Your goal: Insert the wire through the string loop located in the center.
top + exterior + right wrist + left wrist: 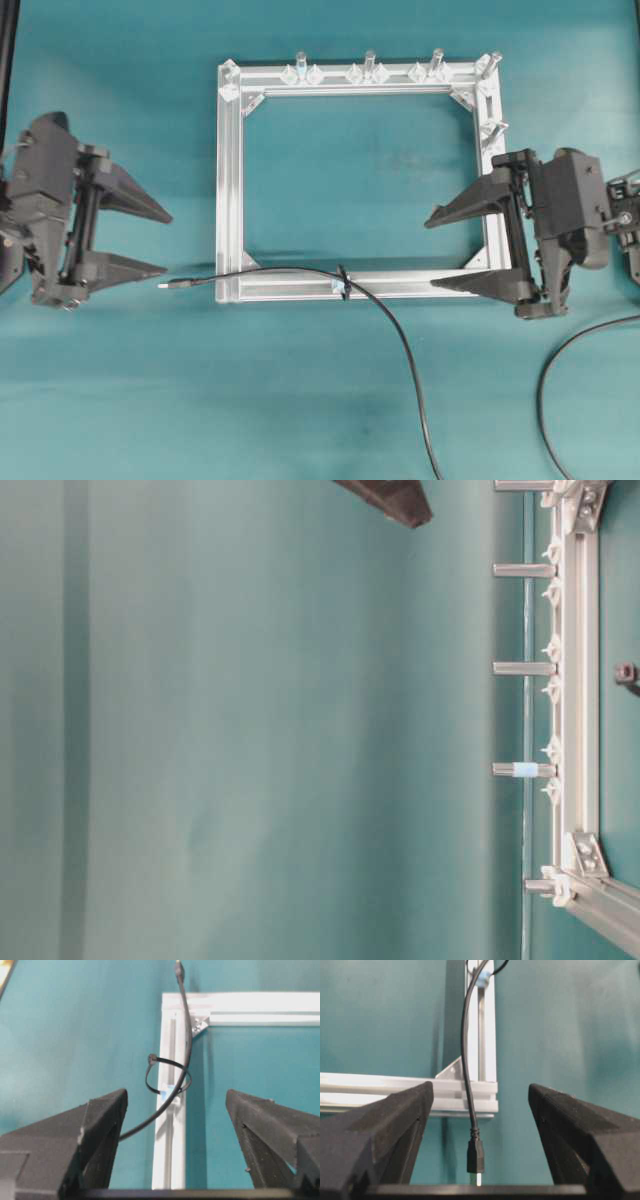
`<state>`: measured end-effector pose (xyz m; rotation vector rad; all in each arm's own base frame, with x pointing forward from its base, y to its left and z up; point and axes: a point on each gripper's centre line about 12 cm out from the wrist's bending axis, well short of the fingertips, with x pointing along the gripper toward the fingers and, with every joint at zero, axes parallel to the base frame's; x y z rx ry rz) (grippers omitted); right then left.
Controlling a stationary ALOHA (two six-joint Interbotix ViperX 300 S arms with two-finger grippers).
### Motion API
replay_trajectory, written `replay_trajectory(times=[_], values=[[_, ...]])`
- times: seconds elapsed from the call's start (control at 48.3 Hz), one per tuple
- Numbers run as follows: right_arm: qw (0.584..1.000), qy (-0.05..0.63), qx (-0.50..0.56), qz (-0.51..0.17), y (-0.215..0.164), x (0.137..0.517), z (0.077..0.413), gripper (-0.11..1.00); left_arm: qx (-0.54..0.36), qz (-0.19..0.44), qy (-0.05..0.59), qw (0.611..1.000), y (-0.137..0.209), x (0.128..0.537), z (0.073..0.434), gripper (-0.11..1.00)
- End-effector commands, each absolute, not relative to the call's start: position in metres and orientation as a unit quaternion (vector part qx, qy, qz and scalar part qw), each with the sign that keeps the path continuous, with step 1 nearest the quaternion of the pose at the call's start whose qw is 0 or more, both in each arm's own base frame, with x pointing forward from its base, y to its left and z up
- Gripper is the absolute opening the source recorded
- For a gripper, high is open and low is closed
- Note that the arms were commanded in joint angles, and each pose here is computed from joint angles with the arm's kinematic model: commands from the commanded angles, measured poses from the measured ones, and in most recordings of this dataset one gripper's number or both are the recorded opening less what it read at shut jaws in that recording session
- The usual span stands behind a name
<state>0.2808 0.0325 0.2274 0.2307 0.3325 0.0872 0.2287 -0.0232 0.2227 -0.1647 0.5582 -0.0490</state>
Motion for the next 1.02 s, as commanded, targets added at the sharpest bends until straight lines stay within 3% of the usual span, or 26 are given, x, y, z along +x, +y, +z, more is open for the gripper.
replay_trajectory(times=[0.0, 0.373, 0.995], values=[[0.982, 0.139, 0.116, 0.049, 0.033, 0.279, 0.234, 0.81, -0.079, -0.025, 0.251, 0.964, -0.022, 0.224, 0.232, 0.78], [0.986, 0.104, 0.119, 0.056, 0.031, 0.259, 0.235, 0.81, -0.082, -0.031, 0.202, 0.976, -0.019, 0.201, 0.245, 0.76], [0.986, 0.105, 0.119, 0.056, 0.031, 0.257, 0.234, 0.81, -0.083, -0.03, 0.205, 0.975, -0.019, 0.199, 0.24, 0.76]])
